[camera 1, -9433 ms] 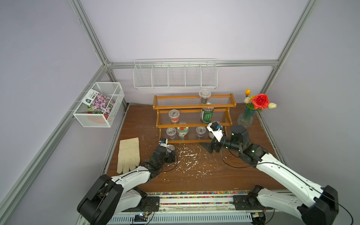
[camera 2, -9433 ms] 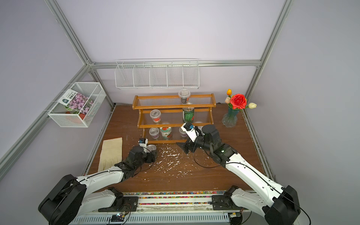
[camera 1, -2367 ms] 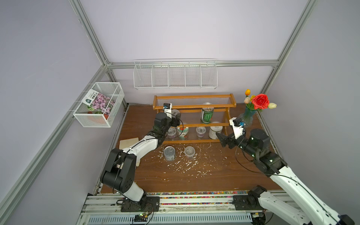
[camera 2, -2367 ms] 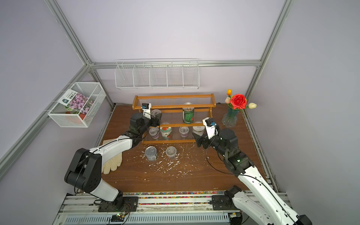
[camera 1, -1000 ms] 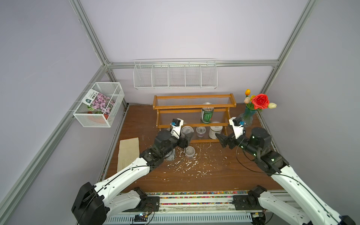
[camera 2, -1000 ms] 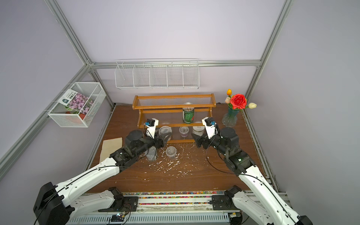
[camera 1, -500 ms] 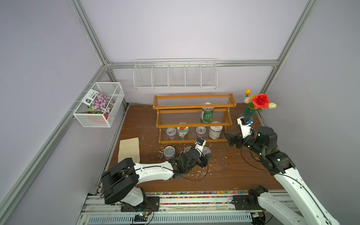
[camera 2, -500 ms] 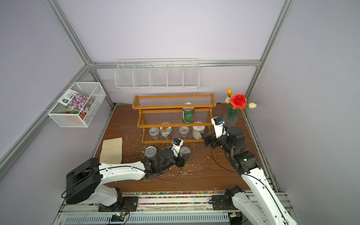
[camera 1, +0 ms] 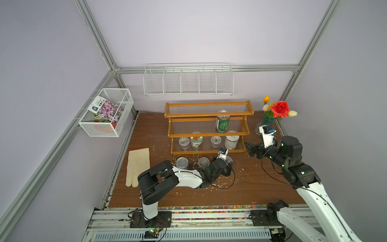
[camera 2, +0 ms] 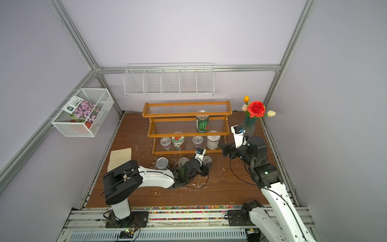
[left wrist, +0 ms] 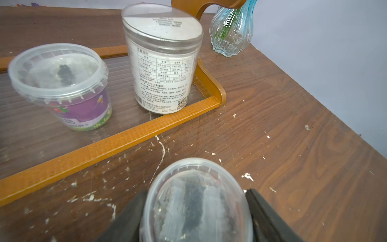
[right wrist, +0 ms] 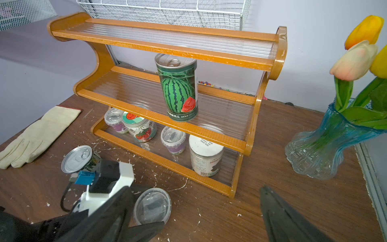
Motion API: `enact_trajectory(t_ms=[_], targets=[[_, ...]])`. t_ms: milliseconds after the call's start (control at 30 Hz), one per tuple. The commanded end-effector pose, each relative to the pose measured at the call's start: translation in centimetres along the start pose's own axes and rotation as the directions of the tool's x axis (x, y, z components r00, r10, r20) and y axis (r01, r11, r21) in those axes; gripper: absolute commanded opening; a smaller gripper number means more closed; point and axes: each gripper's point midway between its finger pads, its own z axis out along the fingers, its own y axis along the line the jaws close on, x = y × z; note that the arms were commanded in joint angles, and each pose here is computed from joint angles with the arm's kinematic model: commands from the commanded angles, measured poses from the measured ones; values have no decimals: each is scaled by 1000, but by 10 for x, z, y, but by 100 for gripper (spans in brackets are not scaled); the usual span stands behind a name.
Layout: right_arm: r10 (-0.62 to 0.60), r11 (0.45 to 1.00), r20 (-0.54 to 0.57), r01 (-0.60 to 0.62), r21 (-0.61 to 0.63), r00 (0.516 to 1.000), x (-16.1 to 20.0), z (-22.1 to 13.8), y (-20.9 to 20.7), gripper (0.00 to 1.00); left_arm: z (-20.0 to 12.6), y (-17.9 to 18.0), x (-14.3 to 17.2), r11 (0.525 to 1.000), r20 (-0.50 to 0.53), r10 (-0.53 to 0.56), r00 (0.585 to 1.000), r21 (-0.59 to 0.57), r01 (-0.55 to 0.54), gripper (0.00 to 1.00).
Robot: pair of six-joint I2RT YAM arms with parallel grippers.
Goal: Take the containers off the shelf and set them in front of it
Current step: Place the container at the center of the board.
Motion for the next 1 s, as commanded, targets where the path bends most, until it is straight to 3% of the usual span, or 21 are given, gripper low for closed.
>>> enact_trajectory(t_ms=[0,267,467,600,967], targets=[[-9,1000,28,9,-7,1000,-4,-2,1,97,7,3,-5,1000,2,0,1000,-23,0,62],[-21,1000,16,21,6,1000,2,0,-2,97,11,16,16,996,-74,19,997,-86,-25,66],[-17,1000,20,17,2,1000,1,1,-1,97,8,16,13,996,-82,26,996,-89,-33,80],[-12,999,22,13,-33,1000,0,3,4,97,2,12,-2,996,-60,39,997,-77,-43,87],[1,997,46,3,-82,999,-9,4,12,97,-36,3,-60,994,0,78,997,-73,-77,90]])
